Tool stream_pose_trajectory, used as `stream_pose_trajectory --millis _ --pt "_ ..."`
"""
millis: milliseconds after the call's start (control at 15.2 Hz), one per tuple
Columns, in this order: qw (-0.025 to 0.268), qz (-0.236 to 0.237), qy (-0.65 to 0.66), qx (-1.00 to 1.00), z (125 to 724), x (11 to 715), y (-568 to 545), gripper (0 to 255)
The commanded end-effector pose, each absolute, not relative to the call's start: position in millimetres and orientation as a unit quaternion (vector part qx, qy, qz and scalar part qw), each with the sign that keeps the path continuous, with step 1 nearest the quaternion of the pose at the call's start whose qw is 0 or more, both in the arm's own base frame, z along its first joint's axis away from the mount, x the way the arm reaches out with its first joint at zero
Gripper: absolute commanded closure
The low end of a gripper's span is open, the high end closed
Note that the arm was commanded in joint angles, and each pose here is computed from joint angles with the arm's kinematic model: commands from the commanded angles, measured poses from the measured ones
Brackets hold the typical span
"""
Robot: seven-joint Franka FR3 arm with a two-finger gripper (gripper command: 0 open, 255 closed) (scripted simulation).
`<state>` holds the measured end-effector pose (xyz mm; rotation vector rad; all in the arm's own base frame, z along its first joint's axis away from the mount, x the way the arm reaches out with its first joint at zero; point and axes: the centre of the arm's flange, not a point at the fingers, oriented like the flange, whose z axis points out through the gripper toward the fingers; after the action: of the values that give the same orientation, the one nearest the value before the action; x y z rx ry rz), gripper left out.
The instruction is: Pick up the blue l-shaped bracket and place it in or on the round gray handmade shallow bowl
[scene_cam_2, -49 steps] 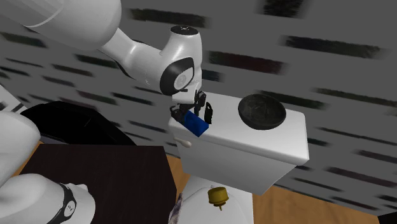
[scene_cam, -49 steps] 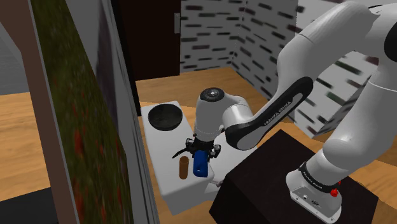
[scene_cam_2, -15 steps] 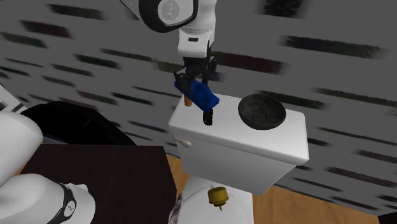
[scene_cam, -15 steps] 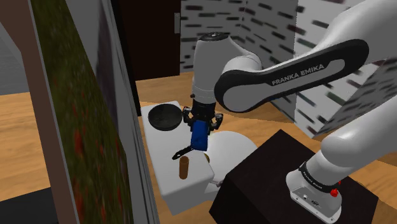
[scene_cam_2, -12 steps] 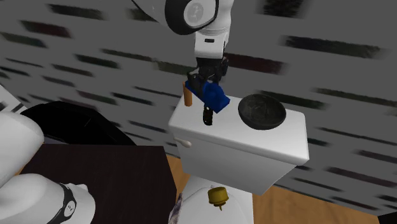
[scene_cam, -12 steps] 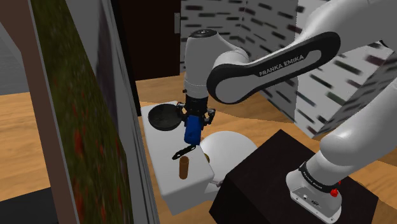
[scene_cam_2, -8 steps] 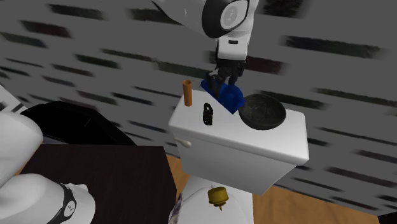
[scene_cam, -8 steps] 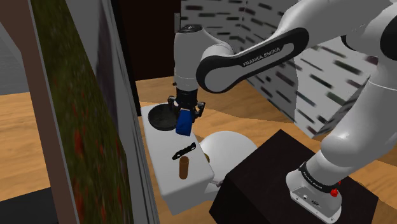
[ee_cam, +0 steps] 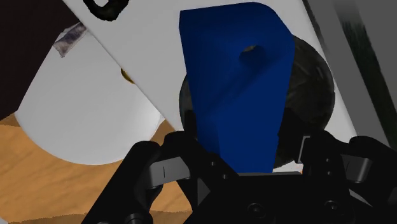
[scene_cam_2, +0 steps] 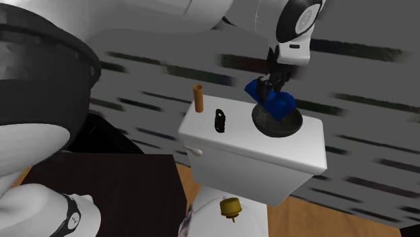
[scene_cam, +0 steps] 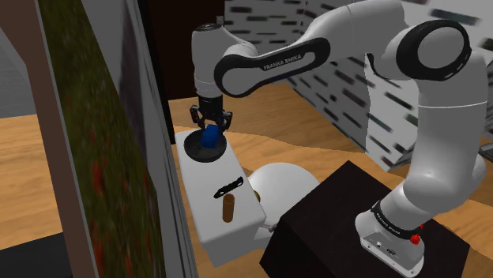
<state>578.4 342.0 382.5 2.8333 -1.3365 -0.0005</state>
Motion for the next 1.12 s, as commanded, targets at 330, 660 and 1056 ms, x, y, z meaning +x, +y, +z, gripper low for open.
stream_pose_trajectory --millis 330,660,1056 --pt "0.005 0.000 -0.427 0.904 362.6 629.7 344.4 255" --pt "0.005 0.000 -0.427 0.904 336.2 629.7 344.4 255" --pt "0.005 0.000 -0.427 0.904 326.8 629.7 344.4 255"
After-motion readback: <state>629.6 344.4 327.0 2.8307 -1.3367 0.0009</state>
